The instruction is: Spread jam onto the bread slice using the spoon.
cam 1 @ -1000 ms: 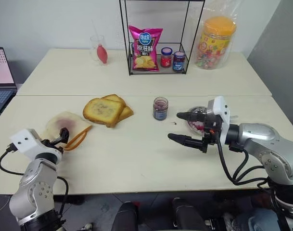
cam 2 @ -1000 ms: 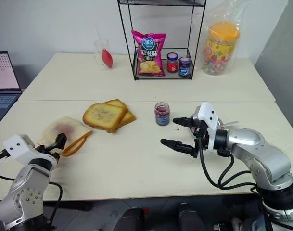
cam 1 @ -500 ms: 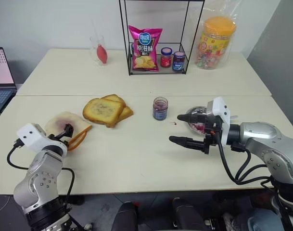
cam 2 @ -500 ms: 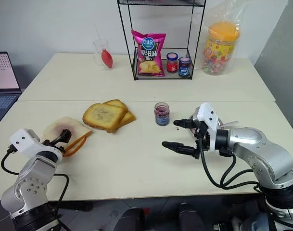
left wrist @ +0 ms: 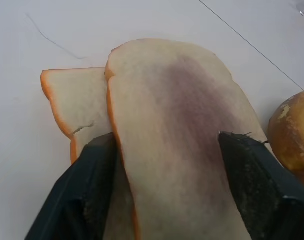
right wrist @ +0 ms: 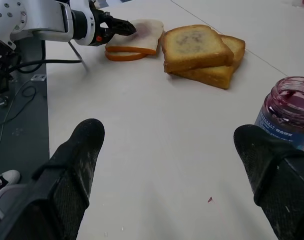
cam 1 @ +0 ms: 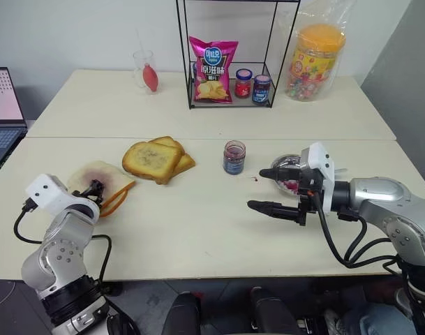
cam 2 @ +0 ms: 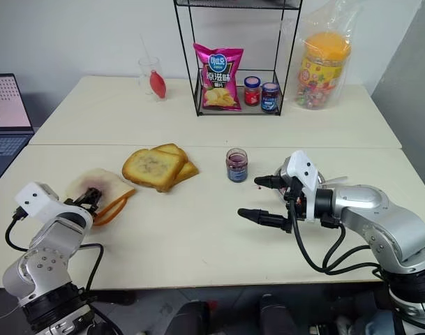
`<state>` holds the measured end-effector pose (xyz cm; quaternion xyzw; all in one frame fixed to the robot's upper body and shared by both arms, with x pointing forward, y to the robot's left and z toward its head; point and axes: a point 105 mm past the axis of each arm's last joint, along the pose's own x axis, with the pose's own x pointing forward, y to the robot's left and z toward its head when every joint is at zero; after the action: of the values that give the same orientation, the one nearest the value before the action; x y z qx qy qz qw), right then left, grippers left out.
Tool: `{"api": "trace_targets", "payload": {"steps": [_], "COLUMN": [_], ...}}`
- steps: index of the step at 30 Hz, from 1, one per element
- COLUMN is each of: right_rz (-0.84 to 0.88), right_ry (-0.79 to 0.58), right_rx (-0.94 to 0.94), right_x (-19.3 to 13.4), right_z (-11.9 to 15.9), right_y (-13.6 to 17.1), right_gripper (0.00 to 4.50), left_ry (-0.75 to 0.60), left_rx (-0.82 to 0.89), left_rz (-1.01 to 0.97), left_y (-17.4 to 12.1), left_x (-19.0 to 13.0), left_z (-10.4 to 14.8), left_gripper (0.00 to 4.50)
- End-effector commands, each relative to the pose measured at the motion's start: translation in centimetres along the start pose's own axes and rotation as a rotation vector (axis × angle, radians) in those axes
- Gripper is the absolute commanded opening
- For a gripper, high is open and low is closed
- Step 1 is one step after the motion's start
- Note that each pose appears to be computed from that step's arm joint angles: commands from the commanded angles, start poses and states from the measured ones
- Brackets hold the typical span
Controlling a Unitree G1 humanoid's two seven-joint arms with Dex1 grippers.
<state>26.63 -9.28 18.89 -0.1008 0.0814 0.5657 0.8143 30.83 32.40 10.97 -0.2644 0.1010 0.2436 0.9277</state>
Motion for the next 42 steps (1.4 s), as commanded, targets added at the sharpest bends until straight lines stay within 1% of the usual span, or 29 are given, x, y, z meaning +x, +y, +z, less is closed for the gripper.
{"api": "trace_targets", "payload": {"steps": [1, 2, 5, 9, 12, 19, 22, 24, 26, 28, 29, 30, 31, 33, 36, 39, 41, 42], "right_rz": [0.021, 0.021, 0.021, 0.021, 0.019, 0.013, 0.011, 0.007, 0.002, -0.004, -0.007, -0.01, -0.01, -0.019, -0.031, -0.042, -0.055, -0.062], "right_ry": [-0.022, -0.022, -0.021, -0.024, -0.03, -0.043, -0.044, -0.046, -0.046, -0.045, -0.043, -0.04, -0.038, -0.028, -0.017, -0.005, 0.017, 0.031], "right_rx": [-0.041, -0.04, -0.038, -0.036, -0.034, -0.034, -0.037, -0.039, -0.041, -0.043, -0.045, -0.044, -0.043, -0.042, -0.043, -0.042, -0.039, -0.036], "right_x": [-0.2, -0.2, -0.2, -0.2, -0.2, -0.2, -0.3, -0.5, -0.6, -1.0, -1.2, -1.4, -1.4, -1.9, -2.4, -2.8, -3.4, -3.7], "right_z": [1.0, 1.1, 1.0, 1.0, 1.1, 1.2, 1.2, 1.3, 1.3, 1.4, 1.4, 1.4, 1.4, 1.3, 1.3, 1.3, 1.0, 0.9], "right_y": [0.7, 0.7, 0.7, 0.7, 0.6, 0.3, 0.3, 0.2, 0.2, 0.1, 0.0, -0.1, -0.1, -0.3, -0.5, -0.5, -0.6, -0.6], "right_gripper": [4.5, 4.5, 4.5, 4.5, 4.5, 4.5, 4.5, 4.5, 4.5, 4.5, 4.5, 4.5, 4.5, 4.5, 4.5, 4.5, 4.5, 4.5], "left_ry": [-0.031, -0.034, -0.038, -0.054, -0.096, -0.2, -0.251, -0.335, -0.381, -0.395, -0.366, -0.306, -0.261, -0.09, 0.071, 0.194, 0.305, 0.344], "left_rx": [-0.008, -0.007, -0.01, -0.004, 0.005, -0.017, -0.014, -0.014, -0.004, -0.009, -0.022, -0.028, -0.031, -0.047, -0.067, -0.072, -0.085, -0.072], "left_rz": [-0.04, -0.042, -0.048, -0.044, -0.051, -0.052, -0.088, -0.183, -0.253, -0.424, -0.543, -0.667, -0.743, -0.956, -1.099, -1.176, -1.22, -1.2], "left_y": [-1.1, -1.2, -1.4, -1.3, -1.4, -1.0, -1.3, -2.8, -3.9, -6.8, -8.7, -10.4, -11.3, -13.4, -14.4, -14.7, -14.9, -14.8], "left_x": [-0.2, -0.3, -0.3, -0.5, -0.7, -1.5, -2.2, -3.3, -4.1, -5.6, -6.5, -7.4, -8.1, -10.2, -12.1, -13.4, -14.1, -13.6], "left_z": [1.0, 1.1, 1.2, 1.4, 2.1, 3.3, 4.2, 5.9, 6.9, 7.8, 7.8, 7.1, 6.5, 4.1, 2.0, 0.3, -1.7, -3.2], "left_gripper": [2.32, 2.16, 1.46, 0.69, 0.03, 0.03, 0.03, 0.03, 0.03, 0.03, 0.03, 0.03, 0.03, 0.03, 0.03, 0.03, 0.03, 0.03]}}
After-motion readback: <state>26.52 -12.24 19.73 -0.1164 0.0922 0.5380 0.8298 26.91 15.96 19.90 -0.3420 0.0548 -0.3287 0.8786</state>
